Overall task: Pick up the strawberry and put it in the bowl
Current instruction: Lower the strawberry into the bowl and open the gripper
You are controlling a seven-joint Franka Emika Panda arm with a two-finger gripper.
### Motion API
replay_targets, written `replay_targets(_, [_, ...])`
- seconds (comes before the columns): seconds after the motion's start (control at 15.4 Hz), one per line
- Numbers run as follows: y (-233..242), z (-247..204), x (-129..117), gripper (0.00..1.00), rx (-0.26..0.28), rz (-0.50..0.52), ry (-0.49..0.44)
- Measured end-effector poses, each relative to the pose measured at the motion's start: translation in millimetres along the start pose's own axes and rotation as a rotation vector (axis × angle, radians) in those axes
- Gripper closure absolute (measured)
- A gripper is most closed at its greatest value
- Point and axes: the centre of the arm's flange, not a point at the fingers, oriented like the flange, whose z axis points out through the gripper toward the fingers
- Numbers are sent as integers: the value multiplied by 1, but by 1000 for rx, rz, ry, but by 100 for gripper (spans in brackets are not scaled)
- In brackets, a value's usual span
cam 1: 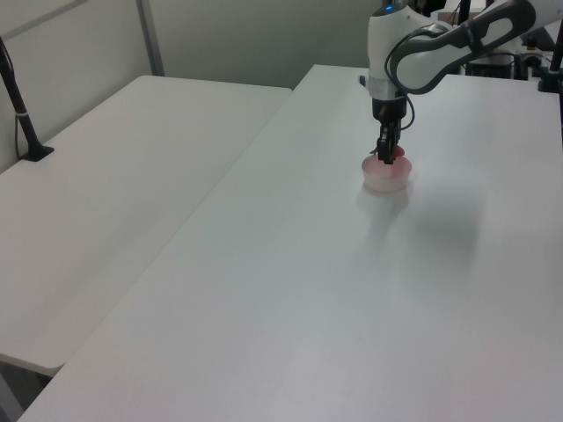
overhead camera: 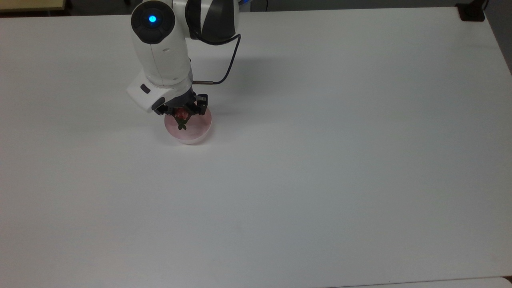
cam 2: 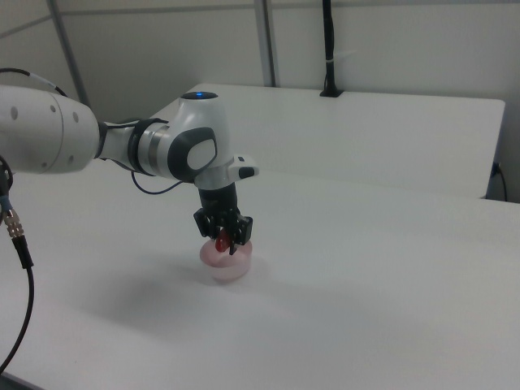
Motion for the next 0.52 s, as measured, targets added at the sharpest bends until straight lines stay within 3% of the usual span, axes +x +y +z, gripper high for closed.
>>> replay_targets(0.13, [-4, 4, 1, 70, 1, 28, -7])
replay_targets(0.19, [-6, 7, 1, 55, 2, 47, -12])
replay_targets(0.52, [-10, 2, 5, 6, 3, 81, 0])
